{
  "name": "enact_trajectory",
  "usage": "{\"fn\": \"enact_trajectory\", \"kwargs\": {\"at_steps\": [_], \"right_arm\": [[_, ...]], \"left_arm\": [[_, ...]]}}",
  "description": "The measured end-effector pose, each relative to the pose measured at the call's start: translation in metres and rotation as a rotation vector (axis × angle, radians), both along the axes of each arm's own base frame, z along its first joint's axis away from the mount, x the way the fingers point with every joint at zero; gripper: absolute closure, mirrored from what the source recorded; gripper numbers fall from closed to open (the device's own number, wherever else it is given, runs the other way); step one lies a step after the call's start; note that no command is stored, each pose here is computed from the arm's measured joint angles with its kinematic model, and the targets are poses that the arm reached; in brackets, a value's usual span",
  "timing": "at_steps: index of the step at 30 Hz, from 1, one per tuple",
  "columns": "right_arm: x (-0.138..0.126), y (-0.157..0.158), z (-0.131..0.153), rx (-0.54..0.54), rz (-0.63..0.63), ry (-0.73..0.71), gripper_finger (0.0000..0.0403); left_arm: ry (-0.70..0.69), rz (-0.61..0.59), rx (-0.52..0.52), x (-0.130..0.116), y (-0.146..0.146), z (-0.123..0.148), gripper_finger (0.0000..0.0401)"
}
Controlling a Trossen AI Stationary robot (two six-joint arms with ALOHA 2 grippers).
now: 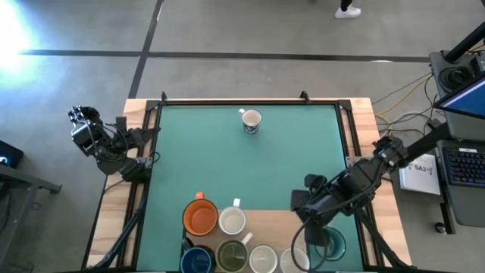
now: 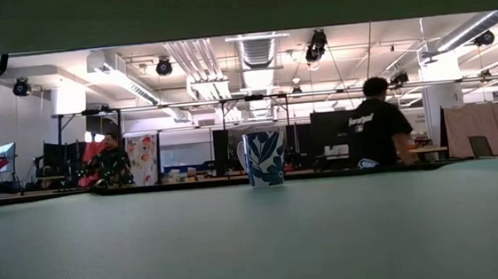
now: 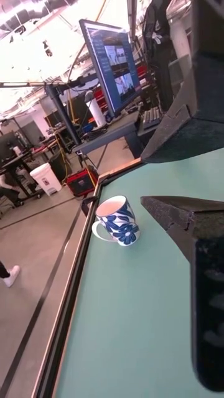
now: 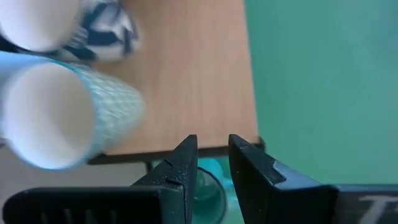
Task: Place coffee mugs
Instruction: Put the light blue mug on the shelf
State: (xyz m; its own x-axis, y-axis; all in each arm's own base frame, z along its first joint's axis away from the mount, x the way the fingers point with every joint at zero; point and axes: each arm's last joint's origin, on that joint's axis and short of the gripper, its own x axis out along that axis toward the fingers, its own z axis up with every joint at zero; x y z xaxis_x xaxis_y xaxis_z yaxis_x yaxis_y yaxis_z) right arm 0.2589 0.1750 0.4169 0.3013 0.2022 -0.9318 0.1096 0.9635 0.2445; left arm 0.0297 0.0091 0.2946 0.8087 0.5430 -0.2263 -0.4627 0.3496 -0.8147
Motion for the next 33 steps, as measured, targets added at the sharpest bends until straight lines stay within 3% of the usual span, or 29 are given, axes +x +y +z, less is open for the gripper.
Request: {"fn": "enact_trajectory", "kwargs": {"at_steps": [5, 10, 17, 21, 27, 33], "right_arm": [[-0.014, -0.011, -0.021, -0.027, -0.059, 0.104, 0.0323], [-0.035, -0.019, -0.042, -0.007, -0.202, 0.237, 0.0323], [-0.054, -0.018, -0.075, 0.026, -0.323, 0.314, 0.0323], [-0.053, -0.013, -0.098, 0.102, -0.309, 0.327, 0.0316], [-0.06, -0.014, -0.133, 0.064, -0.287, 0.433, 0.0282], [-0.063, -0.008, -0.153, 0.061, -0.16, 0.399, 0.0259]], "left_arm": [[0.012, -0.006, 0.019, 0.0, 0.001, 0.0, 0.0322], [0.024, -0.012, 0.034, -0.001, 0.001, 0.0, 0.0322], [0.114, -0.09, 0.035, -0.001, -0.001, -0.002, 0.0322], [0.125, -0.097, 0.048, -0.001, -0.001, -0.002, 0.0322], [0.14, -0.109, 0.076, -0.002, 0.001, -0.002, 0.0322], [0.123, -0.111, 0.061, -0.005, 0.004, -0.003, 0.0322]]}}
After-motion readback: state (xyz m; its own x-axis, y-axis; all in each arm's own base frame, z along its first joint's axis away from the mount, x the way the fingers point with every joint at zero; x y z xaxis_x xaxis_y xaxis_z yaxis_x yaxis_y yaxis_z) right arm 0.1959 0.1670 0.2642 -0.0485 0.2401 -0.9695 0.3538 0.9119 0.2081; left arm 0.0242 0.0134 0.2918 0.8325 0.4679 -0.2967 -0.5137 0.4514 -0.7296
